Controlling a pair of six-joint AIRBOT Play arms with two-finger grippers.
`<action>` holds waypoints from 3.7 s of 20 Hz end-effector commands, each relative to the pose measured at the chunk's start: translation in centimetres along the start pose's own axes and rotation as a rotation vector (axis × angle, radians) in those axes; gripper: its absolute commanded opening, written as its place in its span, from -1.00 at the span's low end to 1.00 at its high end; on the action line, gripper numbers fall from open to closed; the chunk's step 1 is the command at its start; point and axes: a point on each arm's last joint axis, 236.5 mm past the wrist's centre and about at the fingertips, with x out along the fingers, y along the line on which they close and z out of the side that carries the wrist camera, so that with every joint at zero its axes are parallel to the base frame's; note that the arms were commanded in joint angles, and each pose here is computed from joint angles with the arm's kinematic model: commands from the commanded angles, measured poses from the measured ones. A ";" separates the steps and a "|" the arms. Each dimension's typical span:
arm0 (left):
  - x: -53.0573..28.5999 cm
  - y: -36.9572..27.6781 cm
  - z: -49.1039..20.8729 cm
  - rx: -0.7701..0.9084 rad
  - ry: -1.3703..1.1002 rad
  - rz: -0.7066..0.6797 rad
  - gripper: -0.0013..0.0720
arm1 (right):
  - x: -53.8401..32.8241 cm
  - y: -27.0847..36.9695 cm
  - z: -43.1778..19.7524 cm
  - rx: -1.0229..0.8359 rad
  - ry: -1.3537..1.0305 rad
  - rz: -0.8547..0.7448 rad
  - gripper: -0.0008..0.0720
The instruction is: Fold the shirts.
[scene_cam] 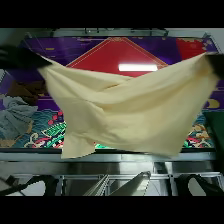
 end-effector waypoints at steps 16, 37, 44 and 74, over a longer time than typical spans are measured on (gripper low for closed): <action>1.9 20.3 -4.1 -0.540 0.136 -0.011 0.92 | 1.0 -18.3 -5.4 0.337 0.297 -0.106 -0.01; 9.8 17.8 -18.6 -0.699 0.412 -0.098 -0.74 | -3.1 -13.9 -10.6 0.396 0.542 -0.013 -0.01; 8.5 18.0 -18.8 -0.692 0.398 -0.123 -0.90 | -9.3 -19.1 -23.8 0.581 0.880 -0.368 -0.01; 2.2 4.9 -7.8 -0.323 0.198 -0.332 -0.90 | -4.7 0.2 -2.0 0.277 0.049 0.357 -0.92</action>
